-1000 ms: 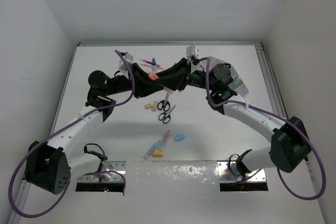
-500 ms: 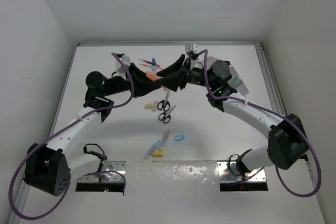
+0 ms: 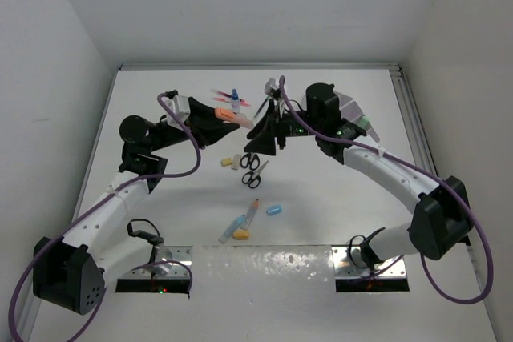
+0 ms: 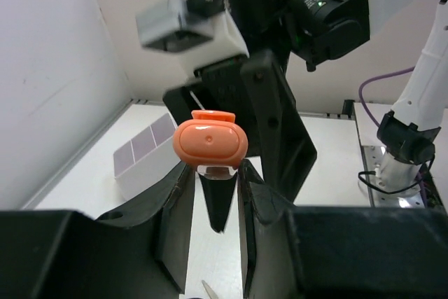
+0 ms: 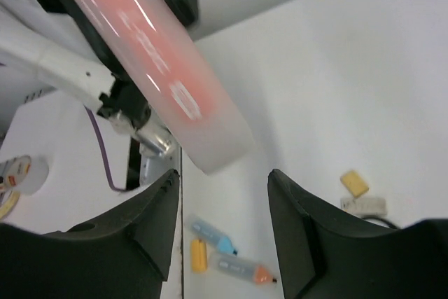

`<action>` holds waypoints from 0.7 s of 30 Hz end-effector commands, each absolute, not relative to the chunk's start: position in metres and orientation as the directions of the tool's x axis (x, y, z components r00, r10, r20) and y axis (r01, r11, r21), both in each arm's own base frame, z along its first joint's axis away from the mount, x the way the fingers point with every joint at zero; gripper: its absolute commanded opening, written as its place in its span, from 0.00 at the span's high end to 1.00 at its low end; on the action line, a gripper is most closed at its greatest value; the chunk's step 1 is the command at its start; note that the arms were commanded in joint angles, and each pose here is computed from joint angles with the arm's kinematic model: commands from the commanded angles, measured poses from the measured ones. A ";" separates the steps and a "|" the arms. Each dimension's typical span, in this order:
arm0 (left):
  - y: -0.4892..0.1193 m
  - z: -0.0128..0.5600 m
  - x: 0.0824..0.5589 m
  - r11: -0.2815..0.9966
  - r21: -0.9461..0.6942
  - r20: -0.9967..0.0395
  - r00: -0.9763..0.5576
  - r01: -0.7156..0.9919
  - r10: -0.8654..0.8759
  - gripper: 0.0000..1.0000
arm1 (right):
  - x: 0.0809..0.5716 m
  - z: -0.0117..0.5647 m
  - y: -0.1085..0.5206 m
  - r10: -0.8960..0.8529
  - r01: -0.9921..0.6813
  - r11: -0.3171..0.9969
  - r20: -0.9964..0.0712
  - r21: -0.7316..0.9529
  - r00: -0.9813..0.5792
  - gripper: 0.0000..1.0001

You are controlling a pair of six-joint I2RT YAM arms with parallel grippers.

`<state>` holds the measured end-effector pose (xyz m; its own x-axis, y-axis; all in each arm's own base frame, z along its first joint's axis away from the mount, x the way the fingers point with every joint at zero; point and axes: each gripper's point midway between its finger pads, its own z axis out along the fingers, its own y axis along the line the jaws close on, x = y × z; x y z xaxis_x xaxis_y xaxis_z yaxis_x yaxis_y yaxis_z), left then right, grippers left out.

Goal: Sort the stationery into containers
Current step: Close the pen cap on the pen.

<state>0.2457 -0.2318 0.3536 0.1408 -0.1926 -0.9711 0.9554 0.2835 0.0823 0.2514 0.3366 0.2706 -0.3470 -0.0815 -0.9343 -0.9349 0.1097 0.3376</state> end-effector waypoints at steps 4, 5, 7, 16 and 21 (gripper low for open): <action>-0.229 0.381 0.241 0.293 0.204 -0.940 0.270 0.934 -0.207 1.00 | 0.246 0.262 0.332 -0.160 -0.952 0.104 -0.940 0.288 -0.302 0.49; -0.229 0.379 0.241 0.291 0.197 -0.944 0.262 0.936 -0.203 1.00 | 0.248 0.267 0.333 -0.151 -0.957 0.102 -0.946 0.273 -0.286 0.49; -0.230 0.375 0.243 0.292 0.191 -0.949 0.252 0.937 -0.189 1.00 | 0.250 0.270 0.334 -0.158 -0.962 0.102 -0.951 0.252 -0.266 0.48; -0.233 0.349 0.244 0.251 0.151 -0.979 0.179 0.956 -0.095 1.00 | 0.266 0.292 0.318 -0.245 -0.983 0.178 -0.966 0.035 -0.079 0.40; -0.236 0.349 0.240 0.229 0.152 -0.979 0.178 0.961 -0.096 1.00 | 0.264 0.295 0.327 -0.254 -0.989 0.144 -0.965 0.022 -0.059 0.39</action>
